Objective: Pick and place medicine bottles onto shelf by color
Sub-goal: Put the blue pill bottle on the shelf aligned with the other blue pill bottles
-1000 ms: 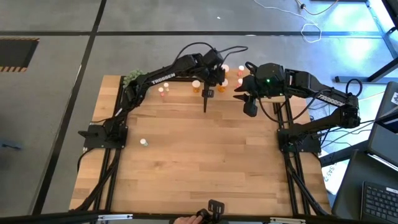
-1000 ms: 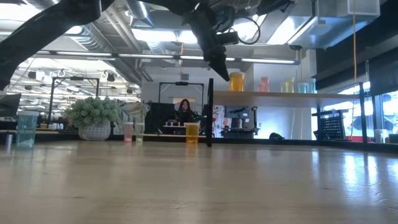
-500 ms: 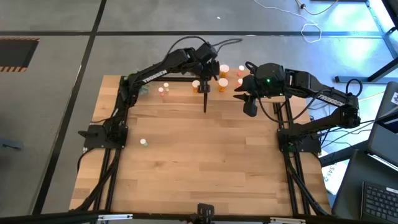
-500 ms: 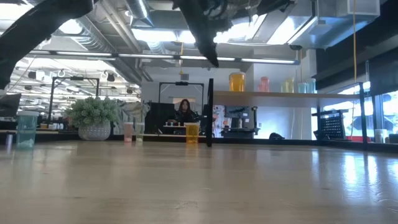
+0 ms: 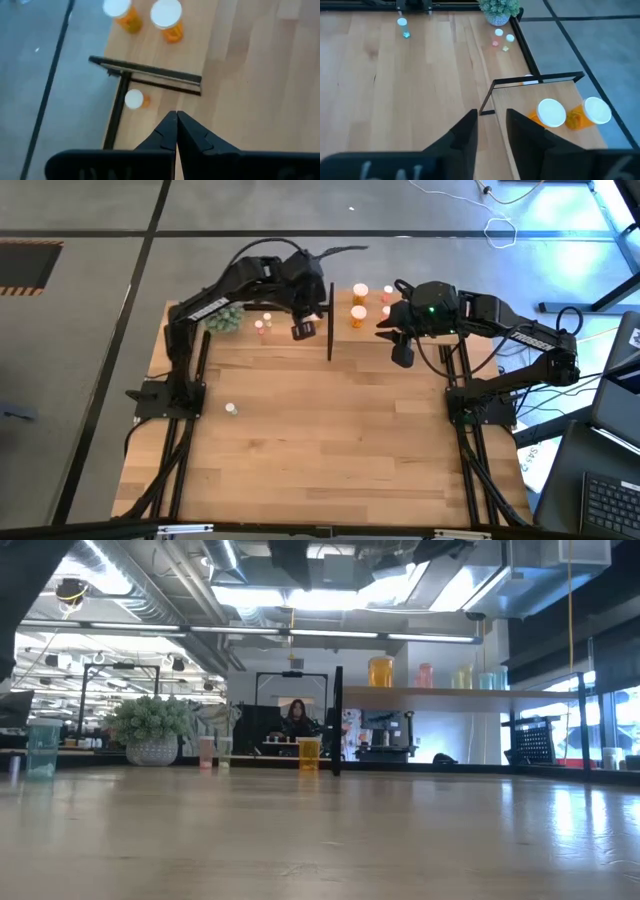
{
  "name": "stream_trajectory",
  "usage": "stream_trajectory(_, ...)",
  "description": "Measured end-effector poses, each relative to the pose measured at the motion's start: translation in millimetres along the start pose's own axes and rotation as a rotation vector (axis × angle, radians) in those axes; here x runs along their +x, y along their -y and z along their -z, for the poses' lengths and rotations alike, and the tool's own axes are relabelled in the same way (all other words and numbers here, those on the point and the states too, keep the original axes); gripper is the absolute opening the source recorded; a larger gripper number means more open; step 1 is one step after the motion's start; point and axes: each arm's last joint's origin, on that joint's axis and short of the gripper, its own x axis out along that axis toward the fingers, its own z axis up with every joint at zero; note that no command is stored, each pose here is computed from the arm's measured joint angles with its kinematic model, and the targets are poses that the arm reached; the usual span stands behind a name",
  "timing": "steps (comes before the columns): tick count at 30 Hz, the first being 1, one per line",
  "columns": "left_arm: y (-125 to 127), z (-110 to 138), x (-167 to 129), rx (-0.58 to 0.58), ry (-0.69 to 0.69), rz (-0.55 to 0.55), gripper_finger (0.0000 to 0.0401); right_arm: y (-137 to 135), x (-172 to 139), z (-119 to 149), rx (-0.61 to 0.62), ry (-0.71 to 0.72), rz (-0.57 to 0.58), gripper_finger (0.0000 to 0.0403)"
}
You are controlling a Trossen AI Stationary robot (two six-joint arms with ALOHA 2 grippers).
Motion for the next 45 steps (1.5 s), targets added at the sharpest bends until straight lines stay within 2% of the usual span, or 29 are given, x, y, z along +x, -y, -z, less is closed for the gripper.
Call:
stream_trajectory(7,17.5,14.3,-36.7,-0.097,-0.048,0.022,0.0,-5.3,-1.5,-3.3,-0.105,0.028,-0.03,0.0009)
stream_trajectory(13,31.2,25.7,-56.2,-0.177,-0.107,0.02,0.0,-18.3,-17.1,-16.4,-0.164,0.104,-0.07,0.0005)
stream_trajectory(17,43.6,24.9,-62.3,-0.173,-0.089,0.038,0.0,-28.7,-26.3,-25.1,-0.191,0.149,-0.105,0.0004)
stream_trajectory(28,74.7,38.7,-112.0,-0.202,0.007,0.138,0.0,-66.9,-1.1,-58.2,-0.233,0.103,-0.187,0.0002)
stream_trajectory(32,86.5,53.2,-124.2,-0.248,-0.008,0.169,0.0,-78.6,5.7,-73.2,-0.241,0.073,-0.211,0.0001)
stream_trajectory(37,105.2,78.8,-125.5,-0.29,-0.089,0.192,0.0,-96.1,19.0,-87.4,-0.286,0.015,-0.248,0.0001)
stream_trajectory(45,118.5,129.2,-128.2,-0.376,-0.195,0.189,0.0,-109.7,48.2,-95.3,-0.331,-0.082,-0.262,0.0009)
